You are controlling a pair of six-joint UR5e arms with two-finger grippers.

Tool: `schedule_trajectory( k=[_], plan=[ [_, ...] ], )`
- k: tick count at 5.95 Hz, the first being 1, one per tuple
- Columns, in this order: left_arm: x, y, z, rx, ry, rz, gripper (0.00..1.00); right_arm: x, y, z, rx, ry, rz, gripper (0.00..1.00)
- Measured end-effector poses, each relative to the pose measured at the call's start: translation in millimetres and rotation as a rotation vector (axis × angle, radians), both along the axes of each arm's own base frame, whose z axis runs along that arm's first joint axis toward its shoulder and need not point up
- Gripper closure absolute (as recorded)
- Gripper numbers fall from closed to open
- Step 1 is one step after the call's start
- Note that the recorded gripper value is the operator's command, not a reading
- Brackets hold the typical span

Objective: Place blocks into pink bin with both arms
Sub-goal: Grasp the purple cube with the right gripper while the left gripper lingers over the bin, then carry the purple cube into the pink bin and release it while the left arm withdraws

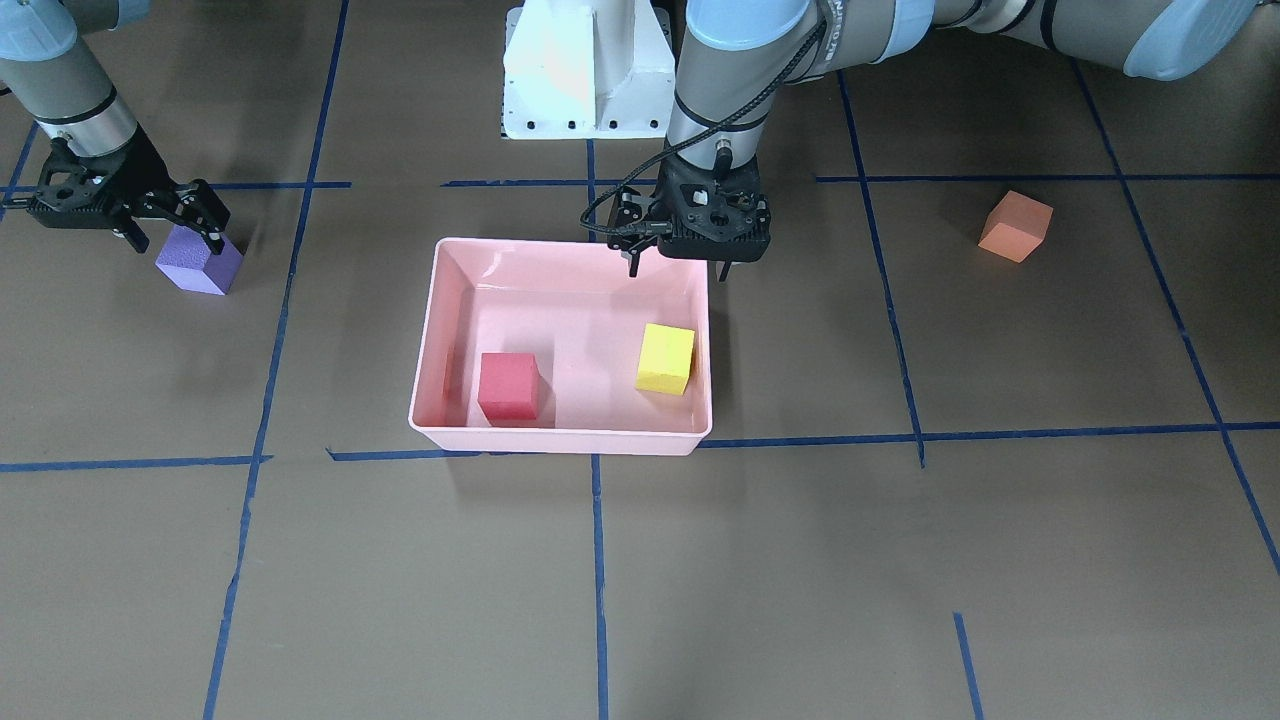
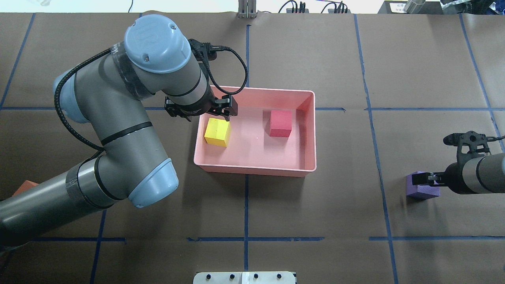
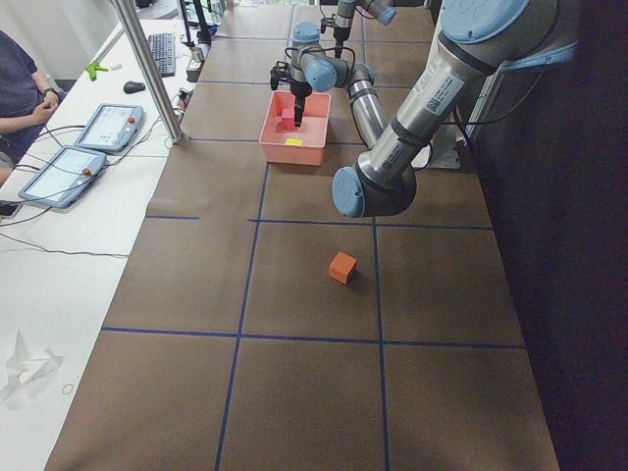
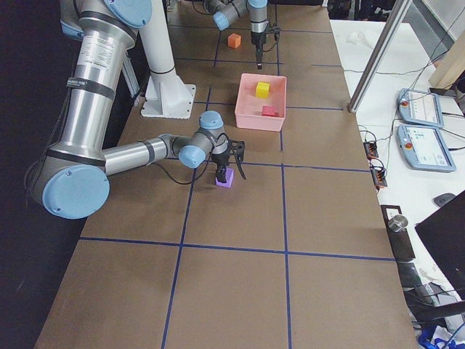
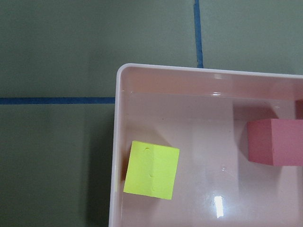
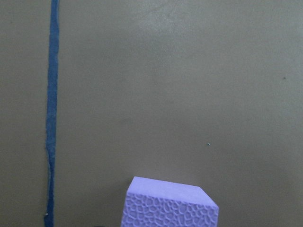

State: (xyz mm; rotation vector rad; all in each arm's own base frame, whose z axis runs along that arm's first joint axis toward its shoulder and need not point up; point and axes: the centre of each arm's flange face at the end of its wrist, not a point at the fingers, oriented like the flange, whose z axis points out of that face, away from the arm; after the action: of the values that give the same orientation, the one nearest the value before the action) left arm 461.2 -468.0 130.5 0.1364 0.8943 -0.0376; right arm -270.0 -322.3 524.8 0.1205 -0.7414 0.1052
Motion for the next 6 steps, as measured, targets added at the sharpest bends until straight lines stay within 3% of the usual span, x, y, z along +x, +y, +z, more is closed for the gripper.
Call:
schedule_trajectory(
  k=[1,2,4,6],
  plan=[
    [-3,2,2,0.001,0.001,0.0,0.0,-6,1,9,-0.007,0.013,-0.012,0.5],
    [-9,6,5,0.004,0.005,0.0,0.0,-10,3,14,-0.013,0.02,-0.021,0.68],
    [-16,10,9,0.013,0.008,0.004,0.0,-15,1,3,-0.007,-0.001,-0.03,0.68],
    [-36,7,38,0.098,-0.038,0.073,0.0,-11,-4,-43,0.03,-0.08,-0.027,0.68]
  ],
)
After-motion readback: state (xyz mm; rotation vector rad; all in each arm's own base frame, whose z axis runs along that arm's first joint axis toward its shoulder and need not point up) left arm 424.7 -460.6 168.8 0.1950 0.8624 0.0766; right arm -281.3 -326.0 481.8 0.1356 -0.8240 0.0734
